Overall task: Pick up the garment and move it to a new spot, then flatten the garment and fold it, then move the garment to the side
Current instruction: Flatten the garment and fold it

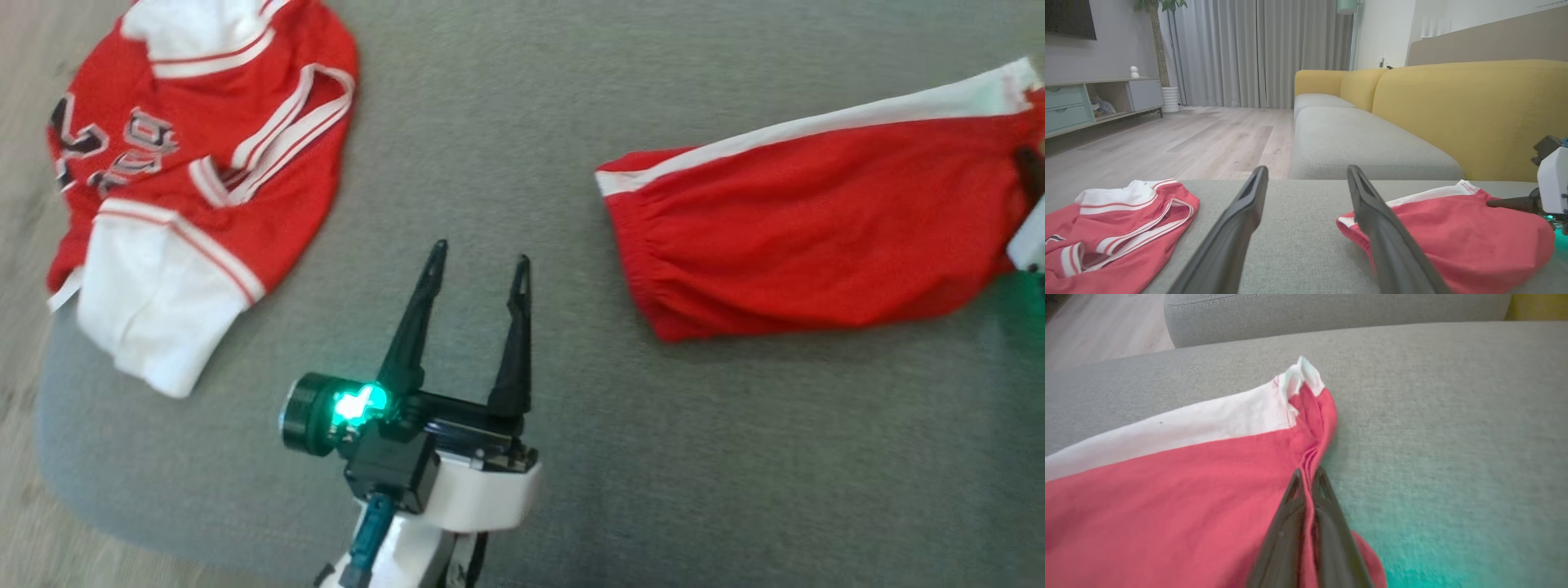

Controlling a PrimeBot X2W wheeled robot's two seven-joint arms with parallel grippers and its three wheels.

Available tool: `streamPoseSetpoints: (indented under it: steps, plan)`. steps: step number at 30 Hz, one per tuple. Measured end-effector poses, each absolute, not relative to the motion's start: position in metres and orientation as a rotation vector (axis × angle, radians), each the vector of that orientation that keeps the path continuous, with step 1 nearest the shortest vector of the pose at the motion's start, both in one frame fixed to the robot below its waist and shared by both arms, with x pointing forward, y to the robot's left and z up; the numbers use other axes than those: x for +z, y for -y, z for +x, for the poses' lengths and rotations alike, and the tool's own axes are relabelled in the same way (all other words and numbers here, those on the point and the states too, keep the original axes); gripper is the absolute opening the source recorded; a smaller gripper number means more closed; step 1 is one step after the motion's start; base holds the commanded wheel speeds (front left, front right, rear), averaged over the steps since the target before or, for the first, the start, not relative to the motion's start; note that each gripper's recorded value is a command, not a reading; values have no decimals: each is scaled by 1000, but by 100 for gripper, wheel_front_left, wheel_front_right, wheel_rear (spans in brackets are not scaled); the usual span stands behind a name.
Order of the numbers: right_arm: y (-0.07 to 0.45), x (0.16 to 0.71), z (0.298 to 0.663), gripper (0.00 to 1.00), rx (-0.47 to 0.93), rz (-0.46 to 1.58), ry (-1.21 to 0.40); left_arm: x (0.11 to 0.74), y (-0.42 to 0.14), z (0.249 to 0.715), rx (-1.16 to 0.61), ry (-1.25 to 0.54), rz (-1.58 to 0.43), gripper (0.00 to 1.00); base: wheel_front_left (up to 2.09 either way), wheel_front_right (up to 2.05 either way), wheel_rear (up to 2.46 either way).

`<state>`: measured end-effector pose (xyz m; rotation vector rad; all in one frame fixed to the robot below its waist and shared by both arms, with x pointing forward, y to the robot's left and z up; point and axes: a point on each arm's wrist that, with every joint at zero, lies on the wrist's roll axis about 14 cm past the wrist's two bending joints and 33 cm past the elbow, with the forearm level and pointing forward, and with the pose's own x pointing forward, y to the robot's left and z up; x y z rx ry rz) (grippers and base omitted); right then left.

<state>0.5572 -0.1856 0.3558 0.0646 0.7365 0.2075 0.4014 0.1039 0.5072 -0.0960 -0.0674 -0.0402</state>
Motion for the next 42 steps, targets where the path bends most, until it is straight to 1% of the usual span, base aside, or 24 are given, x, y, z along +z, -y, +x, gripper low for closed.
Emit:
streamPoseSetpoints:
  steps: [2, 5, 9, 14, 17, 21, 24, 26, 28, 29, 33, 36, 37, 38, 42]
  plan:
    - [192, 362, 551, 0, 194, 75, -719, 509, -102, 403, -47, 78, -91, 100, 0, 0, 0]
    - [213, 364, 531, 0, 145, 97, -710, 512, -94, 404, -81, 88, -95, 100, 0, 0, 0]
    - [262, 372, 499, 0, 46, 87, -693, 510, -79, 398, -130, 82, -105, 100, 0, 0, 0]
    - [336, 401, 469, 0, -95, 42, -636, 514, -56, 395, -211, 92, -123, 100, 0, 0, 0]
    - [354, 422, 461, 0, -131, 45, -578, 516, -43, 395, -258, 95, -130, 100, 0, 0, 0]
    - [329, 445, 480, 0, -73, 80, -494, 517, -37, 393, -282, 98, -129, 100, 0, 0, 0]
    - [287, 467, 501, 1, 25, 119, -424, 520, -38, 390, -284, 104, -122, 100, 0, 0, 0]
    - [258, 479, 508, 0, 96, 141, -386, 521, -40, 388, -279, 107, -119, 100, 0, 0, 0]
    - [228, 487, 511, 0, 165, 163, -371, 522, -42, 384, -272, 108, -118, 100, 0, 0, 0]
    - [228, 487, 511, 0, 165, 163, -371, 522, -42, 384, -272, 108, -118, 100, 0, 0, 0]
    - [165, 495, 508, 0, 312, 200, -363, 527, -47, 378, -254, 117, -127, 100, 0, 0, 0]
    - [115, 491, 499, 0, 420, 226, -377, 528, -53, 373, -232, 118, -130, 100, 0, 0, 0]
    - [100, 488, 494, 20, 447, 242, -383, 527, -55, 371, -225, 115, -129, 100, 0, 0, 0]
    - [86, 485, 490, 100, 471, 254, -387, 527, -58, 370, -216, 112, -128, 100, 0, 0, 0]
    - [43, 481, 475, 100, 534, 315, -354, 527, -64, 368, -194, 111, -130, 100, 0, 0, 0]
